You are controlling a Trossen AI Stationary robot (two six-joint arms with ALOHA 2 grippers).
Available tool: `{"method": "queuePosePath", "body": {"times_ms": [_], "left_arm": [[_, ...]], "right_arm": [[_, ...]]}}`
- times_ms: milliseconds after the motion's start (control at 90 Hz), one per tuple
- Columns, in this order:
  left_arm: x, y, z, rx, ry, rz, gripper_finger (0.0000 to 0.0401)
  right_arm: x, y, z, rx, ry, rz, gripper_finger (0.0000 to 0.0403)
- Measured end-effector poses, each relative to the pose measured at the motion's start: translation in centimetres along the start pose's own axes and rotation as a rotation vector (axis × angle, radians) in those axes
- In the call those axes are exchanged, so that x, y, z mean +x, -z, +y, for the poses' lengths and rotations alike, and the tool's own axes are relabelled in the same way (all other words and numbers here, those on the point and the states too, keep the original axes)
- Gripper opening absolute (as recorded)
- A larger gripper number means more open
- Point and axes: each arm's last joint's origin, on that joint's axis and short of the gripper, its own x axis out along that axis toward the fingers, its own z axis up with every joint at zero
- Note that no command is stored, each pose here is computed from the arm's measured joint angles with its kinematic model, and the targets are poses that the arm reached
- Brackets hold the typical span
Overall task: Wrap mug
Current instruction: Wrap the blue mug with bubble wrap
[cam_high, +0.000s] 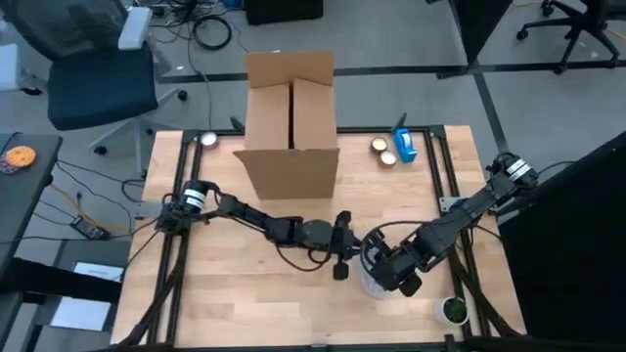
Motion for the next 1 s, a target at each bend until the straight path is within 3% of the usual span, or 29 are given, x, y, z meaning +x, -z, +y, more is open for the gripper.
{"method": "queuePosePath", "body": {"times_ms": [256,433,689,800,1000], "left_arm": [[0.3,-0.8,-0.4,0.026,0.010,-0.003,0.0025],[-0.1,-3.2,-0.5,0.060,0.009,0.027,0.0025],[-4.0,-6.4,-1.4,0.164,-0.039,0.232,0.0025],[-5.6,-8.4,-1.5,0.172,-0.056,0.227,0.0025],[-5.7,-7.7,-1.3,0.181,-0.070,0.278,0.0025]], "right_arm": [[0.4,-0.1,1.5,-0.002,-0.139,0.021,0.0000],[1.8,-0.3,1.6,-0.005,-0.109,0.059,0.0000],[4.4,-0.3,-0.1,0.027,-0.033,0.140,0.0000],[4.6,-0.1,-0.7,0.068,-0.013,0.154,0.0000],[4.4,0.5,-0.9,0.130,-0.010,0.204,0.0000]]}}
